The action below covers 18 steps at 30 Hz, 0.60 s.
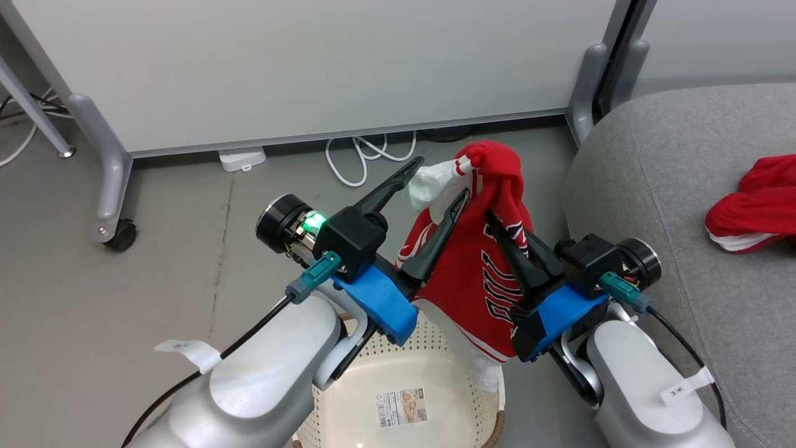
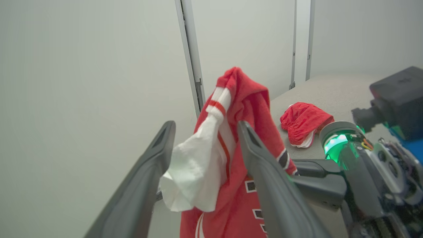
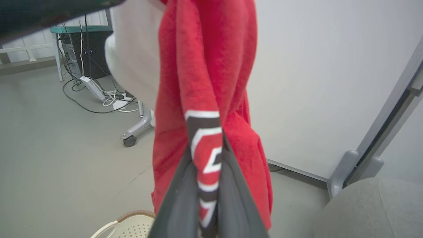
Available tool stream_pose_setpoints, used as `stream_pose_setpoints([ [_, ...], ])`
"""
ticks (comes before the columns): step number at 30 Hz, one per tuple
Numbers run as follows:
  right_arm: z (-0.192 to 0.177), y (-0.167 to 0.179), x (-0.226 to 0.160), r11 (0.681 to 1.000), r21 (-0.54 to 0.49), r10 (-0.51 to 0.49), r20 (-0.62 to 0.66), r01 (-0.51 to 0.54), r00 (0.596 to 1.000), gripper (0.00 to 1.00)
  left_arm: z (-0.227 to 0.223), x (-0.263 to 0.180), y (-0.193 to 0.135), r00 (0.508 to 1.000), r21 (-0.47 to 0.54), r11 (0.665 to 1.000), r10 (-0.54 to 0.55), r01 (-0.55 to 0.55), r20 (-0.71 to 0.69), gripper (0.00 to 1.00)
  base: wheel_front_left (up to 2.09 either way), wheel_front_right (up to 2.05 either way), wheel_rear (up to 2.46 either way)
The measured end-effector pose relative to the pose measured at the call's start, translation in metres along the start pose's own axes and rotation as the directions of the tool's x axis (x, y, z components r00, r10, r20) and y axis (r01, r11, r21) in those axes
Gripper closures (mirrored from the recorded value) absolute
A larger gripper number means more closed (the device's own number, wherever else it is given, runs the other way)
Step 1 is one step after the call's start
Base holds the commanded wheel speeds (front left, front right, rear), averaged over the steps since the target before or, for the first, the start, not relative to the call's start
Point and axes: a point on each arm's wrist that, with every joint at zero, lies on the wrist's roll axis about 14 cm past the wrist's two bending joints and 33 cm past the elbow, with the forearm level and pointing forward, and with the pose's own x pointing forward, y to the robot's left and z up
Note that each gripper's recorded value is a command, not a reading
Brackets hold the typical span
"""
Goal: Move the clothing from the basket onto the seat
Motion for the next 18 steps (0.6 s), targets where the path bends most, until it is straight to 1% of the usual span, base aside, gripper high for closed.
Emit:
stream_pose_setpoints([
  [9,-0.007,-0.037,-0.02,0.991,0.03,-0.128,-0.004,0.128,0.992,1.0,-0.015,0.012,-0.011,0.999,-0.027,0.999,-0.043,0.043,-0.01,0.0,0.0,0.0,0.0],
  [18,-0.011,-0.067,-0.048,0.973,0.017,-0.232,-0.01,0.232,0.973,1.0,-0.029,0.029,-0.034,0.992,-0.053,0.991,-0.125,0.124,-0.016,0.0,0.0,0.0,0.0],
])
